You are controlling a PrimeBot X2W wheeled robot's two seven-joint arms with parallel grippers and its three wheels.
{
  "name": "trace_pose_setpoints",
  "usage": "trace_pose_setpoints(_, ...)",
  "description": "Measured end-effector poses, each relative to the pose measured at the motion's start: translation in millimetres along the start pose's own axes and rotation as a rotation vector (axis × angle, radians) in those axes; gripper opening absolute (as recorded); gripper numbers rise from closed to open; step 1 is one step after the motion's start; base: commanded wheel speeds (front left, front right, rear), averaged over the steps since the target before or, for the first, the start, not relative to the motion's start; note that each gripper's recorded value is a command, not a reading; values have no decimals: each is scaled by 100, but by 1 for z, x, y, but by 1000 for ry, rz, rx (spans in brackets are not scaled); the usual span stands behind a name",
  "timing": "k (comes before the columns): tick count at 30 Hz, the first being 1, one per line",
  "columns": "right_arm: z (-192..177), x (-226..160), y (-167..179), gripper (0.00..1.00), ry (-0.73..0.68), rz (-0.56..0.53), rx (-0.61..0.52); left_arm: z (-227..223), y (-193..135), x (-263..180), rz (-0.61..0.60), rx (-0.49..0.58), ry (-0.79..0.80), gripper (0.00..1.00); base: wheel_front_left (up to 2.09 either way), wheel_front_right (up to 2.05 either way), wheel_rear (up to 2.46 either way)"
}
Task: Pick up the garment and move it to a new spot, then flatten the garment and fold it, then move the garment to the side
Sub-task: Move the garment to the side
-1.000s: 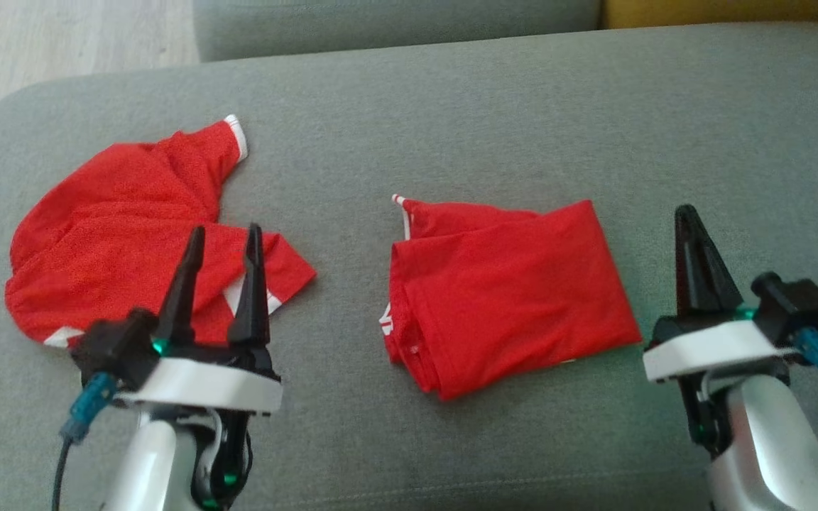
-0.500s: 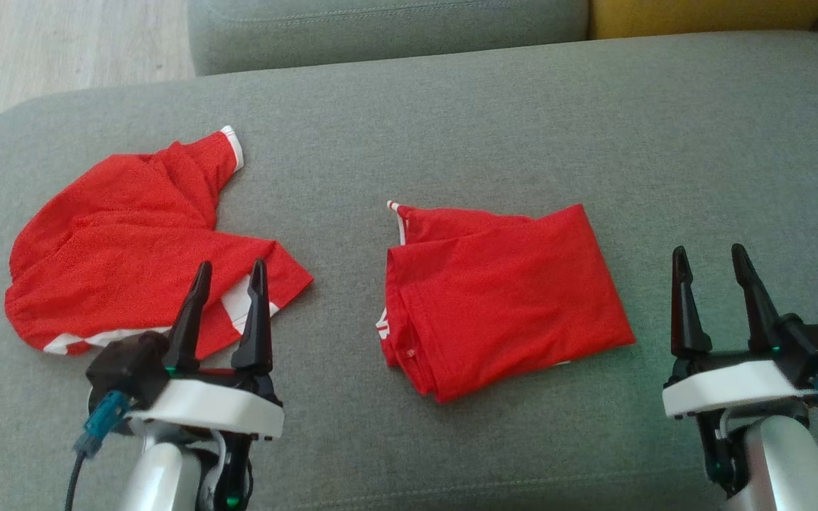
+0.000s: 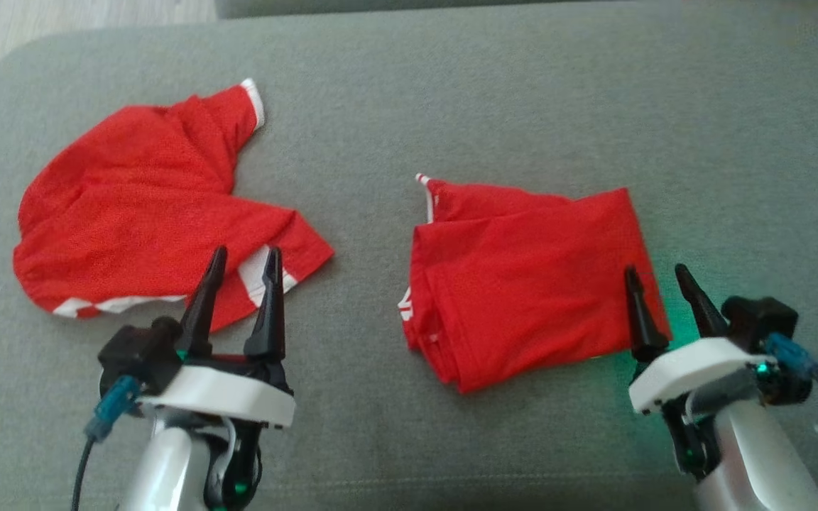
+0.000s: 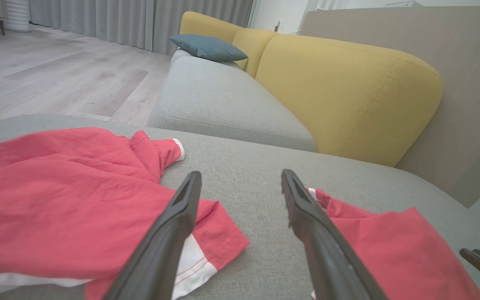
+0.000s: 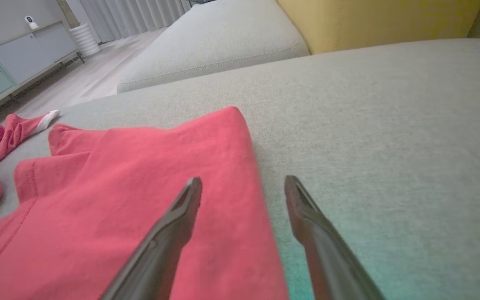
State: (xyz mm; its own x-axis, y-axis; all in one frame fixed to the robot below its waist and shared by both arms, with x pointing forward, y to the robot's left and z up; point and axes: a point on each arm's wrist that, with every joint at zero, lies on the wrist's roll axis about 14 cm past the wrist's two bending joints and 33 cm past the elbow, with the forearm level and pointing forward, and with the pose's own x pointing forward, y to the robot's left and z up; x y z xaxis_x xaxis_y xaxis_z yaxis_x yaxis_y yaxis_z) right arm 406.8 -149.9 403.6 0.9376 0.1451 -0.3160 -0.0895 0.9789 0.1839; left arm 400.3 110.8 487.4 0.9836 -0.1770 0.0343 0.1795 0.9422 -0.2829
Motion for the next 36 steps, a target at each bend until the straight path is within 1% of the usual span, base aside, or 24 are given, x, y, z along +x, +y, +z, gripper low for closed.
trace_pose_setpoints(4, -17, 16, 4, 100, 72, 14, -2, -2, 10, 4, 22, 5, 6, 100, 0, 0, 0)
trace_pose_setpoints(6, -25, 23, 5, 100, 105, 19, -41, -4, 14, 6, 30, 7, 9, 100, 0, 0, 0)
trace_pose_setpoints(12, -31, 40, 7, 100, 134, 26, -32, -11, 23, 6, 54, 14, 29, 100, 0, 0, 0)
trace_pose_setpoints(13, -31, 43, 8, 82, 138, 29, -30, -11, 24, 6, 55, 14, 31, 100, 0, 0, 0)
trace_pose_setpoints(14, -31, 45, 8, 31, 139, 31, -30, -11, 25, 8, 54, 15, 29, 100, 0, 0, 0)
trace_pose_setpoints(15, -31, 47, 9, 0, 137, 32, -31, -11, 25, 9, 54, 15, 28, 100, 0, 0, 0)
trace_pose_setpoints(21, -27, 49, 9, 0, 120, 37, -51, -13, 23, 13, 42, 16, 33, 100, 0, 0, 0)
trace_pose_setpoints(26, -11, 48, -3, 0, 81, 25, -185, -14, 15, 18, 17, 14, 31, 100, 0, 0, 0)
trace_pose_setpoints(29, 22, 52, -39, 0, 32, -24, -335, -14, 10, 21, 2, 10, 27, 100, 0, 0, 0)
trace_pose_setpoints(30, 35, 52, -56, 0, 16, -59, -366, -14, 9, 22, -3, 9, 27, 100, 0, 0, 0)
trace_pose_setpoints(32, 60, 52, -92, 0, 7, -125, -463, -14, 7, 24, -9, 7, 27, 100, 0, 0, 0)
trace_pose_setpoints(34, 81, 50, -121, 0, -8, -187, -512, -13, 6, 27, -15, 7, 22, 100, 0, 0, 0)
trace_pose_setpoints(36, 97, 49, -141, 0, -13, -229, -562, -11, 5, 30, -23, 7, 14, 100, 0, 0, 0)
